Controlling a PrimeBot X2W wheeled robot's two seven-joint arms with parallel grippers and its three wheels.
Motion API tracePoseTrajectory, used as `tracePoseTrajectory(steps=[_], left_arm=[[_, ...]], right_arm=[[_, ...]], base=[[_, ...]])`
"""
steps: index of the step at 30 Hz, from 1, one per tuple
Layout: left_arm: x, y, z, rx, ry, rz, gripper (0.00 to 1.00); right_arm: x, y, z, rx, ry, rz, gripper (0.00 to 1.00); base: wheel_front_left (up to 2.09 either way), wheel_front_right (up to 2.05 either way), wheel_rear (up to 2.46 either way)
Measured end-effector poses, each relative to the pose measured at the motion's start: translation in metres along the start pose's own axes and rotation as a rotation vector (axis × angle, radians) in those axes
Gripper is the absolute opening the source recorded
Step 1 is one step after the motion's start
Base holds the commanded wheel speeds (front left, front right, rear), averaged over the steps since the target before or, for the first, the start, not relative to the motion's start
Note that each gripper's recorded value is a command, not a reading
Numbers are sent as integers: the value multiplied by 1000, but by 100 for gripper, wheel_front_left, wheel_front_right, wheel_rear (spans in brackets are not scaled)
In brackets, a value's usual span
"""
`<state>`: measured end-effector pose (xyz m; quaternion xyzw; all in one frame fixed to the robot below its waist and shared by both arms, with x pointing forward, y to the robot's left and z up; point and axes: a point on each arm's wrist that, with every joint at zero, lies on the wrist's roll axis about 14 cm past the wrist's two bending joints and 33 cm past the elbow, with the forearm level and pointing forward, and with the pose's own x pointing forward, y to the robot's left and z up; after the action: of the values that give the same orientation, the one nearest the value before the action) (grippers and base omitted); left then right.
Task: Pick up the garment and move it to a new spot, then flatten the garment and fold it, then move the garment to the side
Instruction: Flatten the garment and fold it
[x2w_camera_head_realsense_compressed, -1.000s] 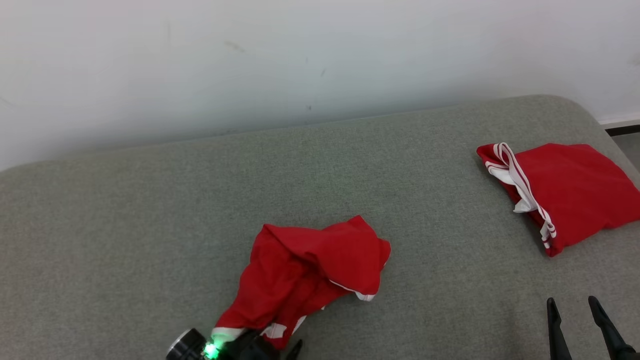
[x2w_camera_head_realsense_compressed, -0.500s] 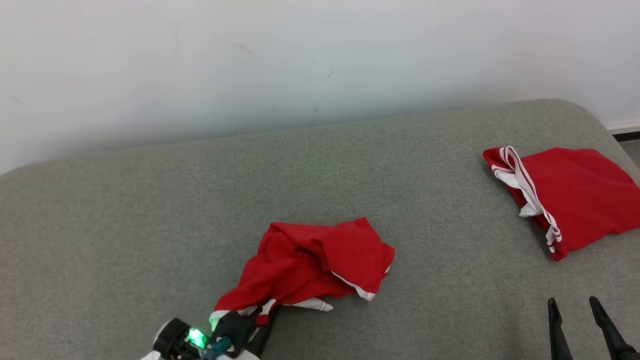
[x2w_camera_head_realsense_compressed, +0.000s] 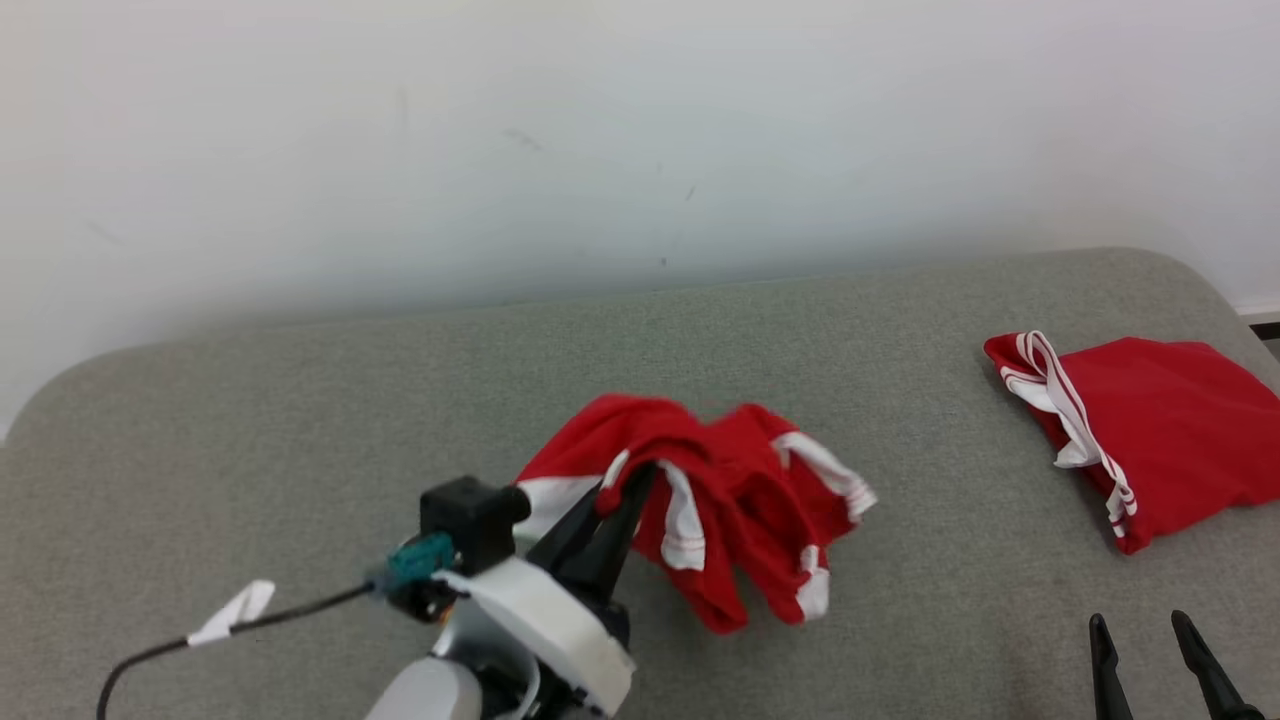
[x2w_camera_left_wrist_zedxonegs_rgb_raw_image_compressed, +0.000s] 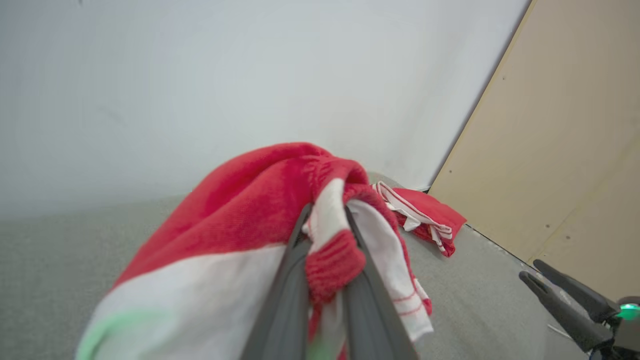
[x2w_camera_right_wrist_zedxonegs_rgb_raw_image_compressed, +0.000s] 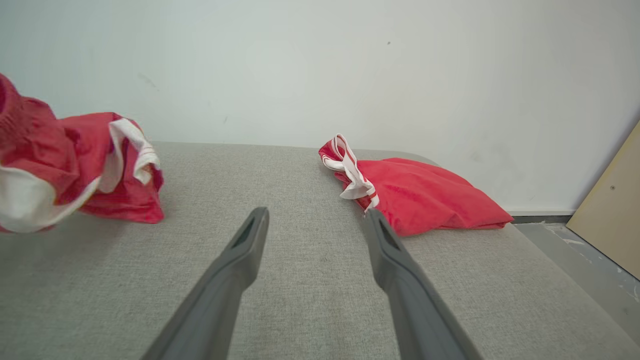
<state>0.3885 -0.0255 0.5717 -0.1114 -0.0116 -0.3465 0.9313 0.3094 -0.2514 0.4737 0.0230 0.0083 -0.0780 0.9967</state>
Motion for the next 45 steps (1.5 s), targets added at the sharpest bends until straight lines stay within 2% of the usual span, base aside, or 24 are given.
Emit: tracePoseTrajectory(steps=[5, 8, 12, 16, 21, 28, 31, 32, 34, 40, 41, 42, 43, 44, 45], left_arm=[[8, -32, 48, -87, -89, -88, 0], [9, -50, 68, -101, -117, -135, 0], [9, -69, 81, -122, -134, -177, 0], [9, -69, 81, -156, -131, -147, 0], [5, -38, 46, -204, -57, -3, 0], [-32, 45, -36, -6, 151, 237, 0], [-50, 78, -57, 41, 204, 325, 0], [-58, 88, -63, 92, 227, 338, 0], [-69, 111, -68, 114, 235, 395, 0], [-78, 146, -74, 181, 248, 459, 0], [-79, 149, -75, 184, 251, 464, 17], [-80, 152, -77, 188, 255, 471, 40], [-81, 154, -78, 192, 256, 477, 88], [-82, 156, -79, 195, 256, 483, 100], [-82, 159, -79, 195, 252, 491, 100]], right_arm=[[0, 3, 2, 3, -8, 9, 100], [0, 4, 3, 6, -11, 11, 100], [-2, 4, 4, 11, -15, 9, 100], [-2, 4, 3, 15, -15, 8, 100], [-1, 5, 0, 12, -4, 15, 100], [5, 13, -7, -6, 23, 50, 100], [9, 16, -8, -13, 30, 66, 100], [10, 18, -9, -14, 32, 73, 100], [12, 21, -10, -16, 36, 81, 100], [16, 28, -10, -16, 37, 104, 100], [16, 29, -10, -16, 36, 106, 100], [16, 29, -10, -15, 36, 107, 100], [15, 29, -10, -15, 37, 107, 100], [15, 29, -10, -15, 37, 106, 100], [15, 28, -10, -15, 36, 104, 100]], base=[[0, 0, 0], [0, 0, 0], [0, 0, 0], [0, 0, 0], [0, 0, 0], [0, 0, 0], [0, 0, 0], [0, 0, 0], [0, 0, 0], [0, 0, 0], [0, 0, 0], [0, 0, 0], [0, 0, 0], [0, 0, 0], [0, 0, 0]])
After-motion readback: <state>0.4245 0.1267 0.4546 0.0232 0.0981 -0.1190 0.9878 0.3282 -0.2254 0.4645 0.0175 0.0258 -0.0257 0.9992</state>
